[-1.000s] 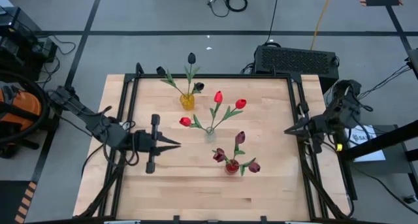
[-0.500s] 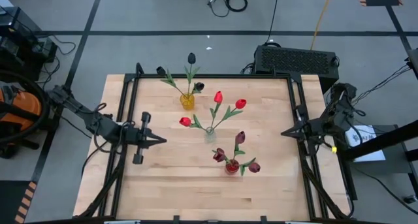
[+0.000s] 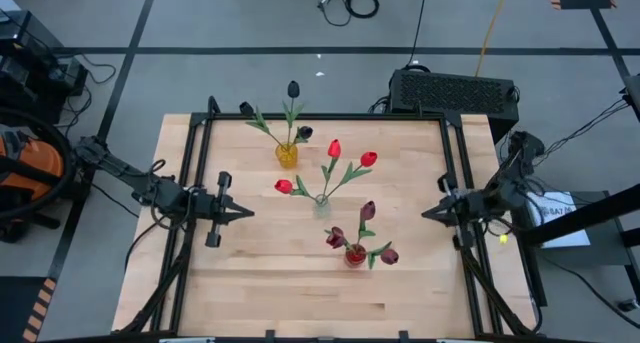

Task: Sort flowers into vase by color
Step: Return to Home Position

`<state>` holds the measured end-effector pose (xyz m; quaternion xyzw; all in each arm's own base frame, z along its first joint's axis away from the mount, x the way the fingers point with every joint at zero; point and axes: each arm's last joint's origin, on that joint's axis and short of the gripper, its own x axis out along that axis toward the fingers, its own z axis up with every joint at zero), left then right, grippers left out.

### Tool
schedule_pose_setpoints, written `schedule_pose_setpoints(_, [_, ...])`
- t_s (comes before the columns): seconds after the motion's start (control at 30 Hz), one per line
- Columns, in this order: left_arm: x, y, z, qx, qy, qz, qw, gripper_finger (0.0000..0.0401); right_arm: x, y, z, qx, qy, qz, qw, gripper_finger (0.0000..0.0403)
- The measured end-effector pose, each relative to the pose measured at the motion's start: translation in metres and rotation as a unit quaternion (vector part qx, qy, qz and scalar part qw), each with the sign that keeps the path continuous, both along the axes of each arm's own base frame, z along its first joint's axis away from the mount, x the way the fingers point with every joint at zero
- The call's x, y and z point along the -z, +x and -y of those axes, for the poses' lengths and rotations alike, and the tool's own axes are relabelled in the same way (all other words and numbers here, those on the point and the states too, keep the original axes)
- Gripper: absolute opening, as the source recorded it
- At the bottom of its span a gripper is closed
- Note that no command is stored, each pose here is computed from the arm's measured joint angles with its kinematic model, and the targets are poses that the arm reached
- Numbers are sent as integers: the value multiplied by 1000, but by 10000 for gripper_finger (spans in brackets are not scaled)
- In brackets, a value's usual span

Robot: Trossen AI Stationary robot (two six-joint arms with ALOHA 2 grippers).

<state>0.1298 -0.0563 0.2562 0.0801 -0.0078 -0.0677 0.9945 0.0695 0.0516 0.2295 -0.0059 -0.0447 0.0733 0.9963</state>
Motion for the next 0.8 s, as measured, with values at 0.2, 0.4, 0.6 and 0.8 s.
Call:
schedule_pose_setpoints(0.2, [14, -2, -5, -10, 1, -2, 1000, 4, 23, 9, 1, 41, 9, -1, 999, 0])
schedule_pose_setpoints(0.4, [29, -7, -13, -15, 0, -2, 1000, 4, 31, 16, 6, 38, 23, -11, 999, 0])
schedule_pose_setpoints(0.6, [34, -9, -19, -16, -15, 8, 1000, 4, 42, 23, 12, 26, 37, -6, 999, 0])
schedule_pose_setpoints(0.8, [43, -8, -23, -13, -17, 14, 1000, 4, 53, 30, 19, 19, 45, -9, 999, 0])
